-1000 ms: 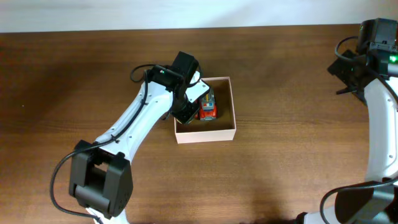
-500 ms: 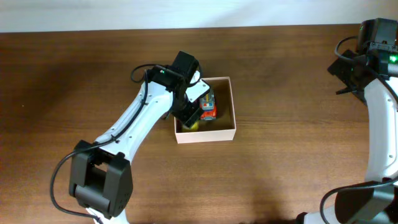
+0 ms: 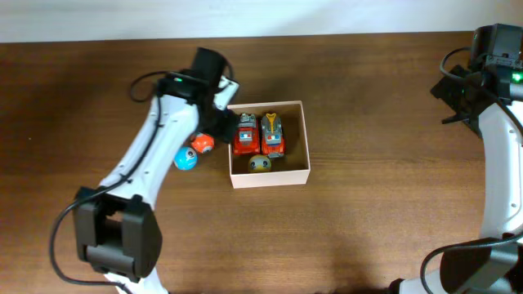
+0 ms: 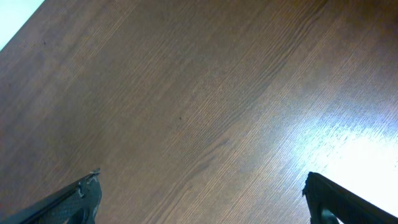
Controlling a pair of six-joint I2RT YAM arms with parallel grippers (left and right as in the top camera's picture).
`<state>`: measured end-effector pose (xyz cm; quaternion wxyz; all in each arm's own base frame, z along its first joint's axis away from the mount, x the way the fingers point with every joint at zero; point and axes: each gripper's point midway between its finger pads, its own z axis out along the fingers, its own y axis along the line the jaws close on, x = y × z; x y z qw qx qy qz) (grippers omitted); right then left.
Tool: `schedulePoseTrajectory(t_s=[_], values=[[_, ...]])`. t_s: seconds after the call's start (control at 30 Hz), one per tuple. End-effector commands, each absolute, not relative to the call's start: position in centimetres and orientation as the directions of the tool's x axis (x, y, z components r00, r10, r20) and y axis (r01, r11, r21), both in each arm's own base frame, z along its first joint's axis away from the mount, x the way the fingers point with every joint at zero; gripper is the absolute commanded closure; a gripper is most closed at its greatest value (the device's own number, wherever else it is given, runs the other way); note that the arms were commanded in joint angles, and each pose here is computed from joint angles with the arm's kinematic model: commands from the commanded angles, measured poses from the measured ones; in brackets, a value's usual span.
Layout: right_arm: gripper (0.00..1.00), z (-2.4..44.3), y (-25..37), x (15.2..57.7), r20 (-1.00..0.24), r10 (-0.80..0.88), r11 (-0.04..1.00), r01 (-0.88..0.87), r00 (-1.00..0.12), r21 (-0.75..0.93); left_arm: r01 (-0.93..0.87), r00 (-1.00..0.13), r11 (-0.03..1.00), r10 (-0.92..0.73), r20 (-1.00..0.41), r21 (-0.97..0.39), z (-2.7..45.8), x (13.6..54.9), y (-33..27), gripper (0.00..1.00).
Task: Pack container
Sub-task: 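Carry the yellow ball right and drop it into the box's front, then move the left gripper to the blue ball and grasp it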
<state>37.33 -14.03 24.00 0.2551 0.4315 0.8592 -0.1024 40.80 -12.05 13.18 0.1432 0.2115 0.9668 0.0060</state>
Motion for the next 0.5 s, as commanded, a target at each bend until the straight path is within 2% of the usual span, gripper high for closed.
schedulePoseTrajectory(t_s=[0.0, 0.13, 0.47], values=[[0.01, 25.3, -14.2, 37.3, -0.549, 0.691, 0.599, 0.798, -0.471, 0.069, 0.315, -0.891, 0.945, 0.325, -0.318, 0.083, 15.9, 41.2, -9.1, 0.05], [0.01, 25.3, -14.2, 37.3, -0.549, 0.691, 0.599, 0.798, -0.471, 0.069, 0.307, -0.914, 0.948, 0.319, -0.249, 0.088, 14.6, 40.2, -6.6, 0.0], [0.01, 25.3, -14.2, 37.3, -0.549, 0.691, 0.599, 0.798, -0.471, 0.069, 0.265, -0.955, 0.962, 0.272, -0.119, 0.071, 10.7, 37.4, -4.0, 0.0]])
